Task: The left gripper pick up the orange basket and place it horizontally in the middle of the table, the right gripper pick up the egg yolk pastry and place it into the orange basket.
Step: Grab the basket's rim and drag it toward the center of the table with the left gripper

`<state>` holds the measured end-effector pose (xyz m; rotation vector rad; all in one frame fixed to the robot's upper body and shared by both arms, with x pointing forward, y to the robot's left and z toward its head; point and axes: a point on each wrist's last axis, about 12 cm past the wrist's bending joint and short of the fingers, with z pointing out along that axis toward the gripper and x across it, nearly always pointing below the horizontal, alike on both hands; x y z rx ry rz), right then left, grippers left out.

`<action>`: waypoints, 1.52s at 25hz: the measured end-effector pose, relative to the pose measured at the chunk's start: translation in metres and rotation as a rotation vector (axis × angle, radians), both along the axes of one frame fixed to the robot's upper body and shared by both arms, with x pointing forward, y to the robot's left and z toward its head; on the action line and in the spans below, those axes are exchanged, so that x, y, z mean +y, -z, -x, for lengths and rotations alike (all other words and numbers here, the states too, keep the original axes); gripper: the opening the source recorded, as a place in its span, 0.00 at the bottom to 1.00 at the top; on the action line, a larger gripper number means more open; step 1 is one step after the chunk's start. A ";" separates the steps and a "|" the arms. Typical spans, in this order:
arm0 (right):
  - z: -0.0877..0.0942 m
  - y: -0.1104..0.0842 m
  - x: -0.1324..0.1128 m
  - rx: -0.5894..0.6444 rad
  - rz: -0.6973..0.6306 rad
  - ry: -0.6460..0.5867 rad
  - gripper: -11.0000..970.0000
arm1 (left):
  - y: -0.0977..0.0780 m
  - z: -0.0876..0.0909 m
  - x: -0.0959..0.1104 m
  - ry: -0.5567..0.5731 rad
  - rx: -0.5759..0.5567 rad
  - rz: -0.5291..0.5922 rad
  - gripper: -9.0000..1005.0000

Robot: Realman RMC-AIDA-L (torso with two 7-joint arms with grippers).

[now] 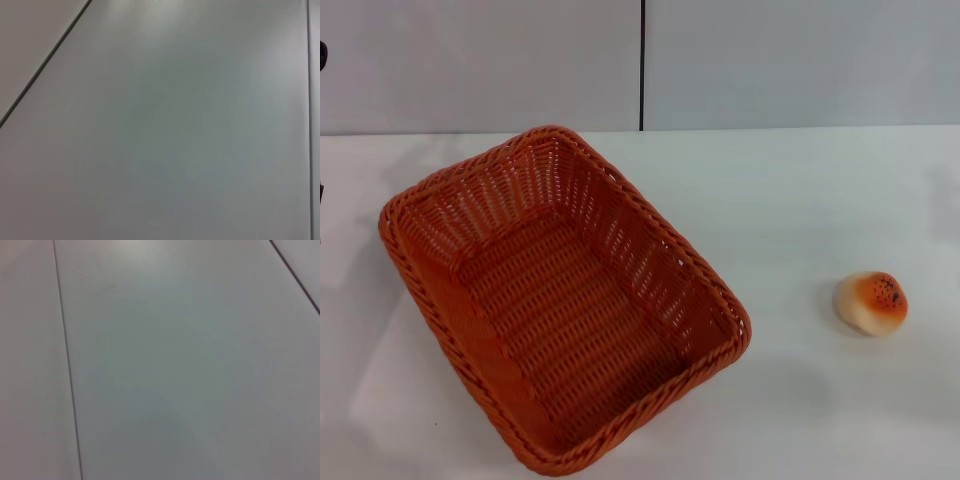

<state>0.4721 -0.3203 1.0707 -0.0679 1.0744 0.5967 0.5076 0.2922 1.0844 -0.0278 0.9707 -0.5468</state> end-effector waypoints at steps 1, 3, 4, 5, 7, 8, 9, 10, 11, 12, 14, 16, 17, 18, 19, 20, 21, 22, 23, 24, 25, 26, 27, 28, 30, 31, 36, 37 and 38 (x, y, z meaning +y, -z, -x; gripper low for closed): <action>0.000 0.000 -0.001 0.000 0.000 0.004 0.04 | 0.000 0.000 0.000 0.000 0.000 0.000 0.18; 0.001 0.000 -0.001 0.001 -0.001 0.007 0.04 | 0.000 0.000 0.000 0.001 0.000 -0.001 0.18; 0.001 0.000 -0.001 0.001 -0.001 0.007 0.04 | 0.000 0.000 0.000 0.001 0.001 -0.001 0.18; 0.001 0.000 -0.002 0.001 -0.001 0.007 0.04 | 0.000 0.000 0.000 0.000 0.001 -0.001 0.18; 0.001 0.000 -0.002 0.001 0.000 0.007 0.04 | 0.000 0.000 0.000 0.001 0.001 -0.001 0.18; 0.001 0.000 -0.002 0.001 0.000 0.007 0.04 | 0.000 0.000 0.000 0.001 0.001 -0.001 0.18; 0.001 0.000 -0.002 0.001 0.000 0.008 0.04 | 0.000 0.000 0.000 0.001 0.001 -0.001 0.18; 0.001 0.000 -0.002 0.001 0.000 0.008 0.04 | 0.000 0.001 0.000 0.002 0.002 -0.001 0.18; 0.001 0.000 -0.002 0.001 0.000 0.008 0.04 | 0.000 0.001 0.000 0.002 0.002 -0.001 0.18; 0.001 0.001 -0.002 0.005 0.000 0.009 0.04 | 0.000 0.001 0.000 0.001 0.002 -0.002 0.18; 0.001 0.001 -0.002 0.008 0.001 0.010 0.04 | 0.000 0.000 0.000 0.001 0.003 -0.002 0.18; 0.000 0.001 -0.002 0.012 0.001 0.012 0.04 | 0.001 0.000 0.000 0.003 0.005 0.000 0.18; 0.000 0.001 -0.002 0.013 0.002 0.013 0.04 | 0.001 0.000 0.000 0.005 0.007 0.003 0.18; 0.000 0.001 -0.002 0.013 0.002 0.013 0.04 | 0.001 0.000 0.000 0.005 0.007 0.003 0.18; 0.000 0.001 -0.002 0.012 0.002 0.012 0.04 | 0.000 0.000 0.001 0.007 0.005 -0.002 0.18; -0.001 0.001 -0.002 0.010 0.001 0.010 0.04 | -0.001 -0.001 0.002 0.018 -0.003 -0.024 0.18; -0.001 0.001 -0.002 0.010 0.001 0.010 0.04 | -0.001 -0.001 0.002 0.018 -0.003 -0.024 0.18; -0.001 0.001 -0.001 0.008 0.001 0.009 0.04 | -0.004 -0.004 0.004 0.050 -0.010 -0.058 0.18; -0.001 0.001 -0.001 0.008 0.001 0.009 0.04 | -0.004 -0.004 0.004 0.050 -0.010 -0.058 0.18; 0.000 0.001 -0.002 0.008 0.001 0.009 0.04 | -0.006 -0.007 0.004 0.066 -0.010 -0.067 0.18; 0.000 0.001 -0.002 0.009 0.000 0.011 0.04 | -0.008 -0.010 0.006 0.085 -0.003 -0.074 0.18; 0.000 0.001 -0.002 0.009 -0.001 0.013 0.04 | -0.010 -0.013 0.007 0.102 0.006 -0.080 0.19; 0.001 0.001 -0.003 0.010 -0.004 0.020 0.04 | -0.014 -0.022 0.010 0.146 0.029 -0.096 0.19; 0.001 0.001 -0.003 0.010 -0.004 0.020 0.04 | -0.014 -0.022 0.010 0.146 0.029 -0.096 0.20; 0.002 0.002 -0.004 0.011 -0.006 0.027 0.04 | -0.023 -0.036 0.012 0.214 0.071 -0.128 0.21; 0.002 0.002 -0.004 0.011 -0.006 0.027 0.04 | -0.023 -0.036 0.012 0.214 0.071 -0.128 0.22; 0.003 0.002 -0.005 0.012 -0.010 0.038 0.04 | -0.046 -0.063 0.018 0.328 0.186 -0.241 0.25; 0.002 0.002 -0.005 0.014 -0.010 0.039 0.04 | -0.051 -0.068 0.019 0.341 0.211 -0.271 0.28; 0.002 0.002 -0.005 0.014 -0.010 0.039 0.04 | -0.055 -0.072 0.020 0.355 0.238 -0.308 0.32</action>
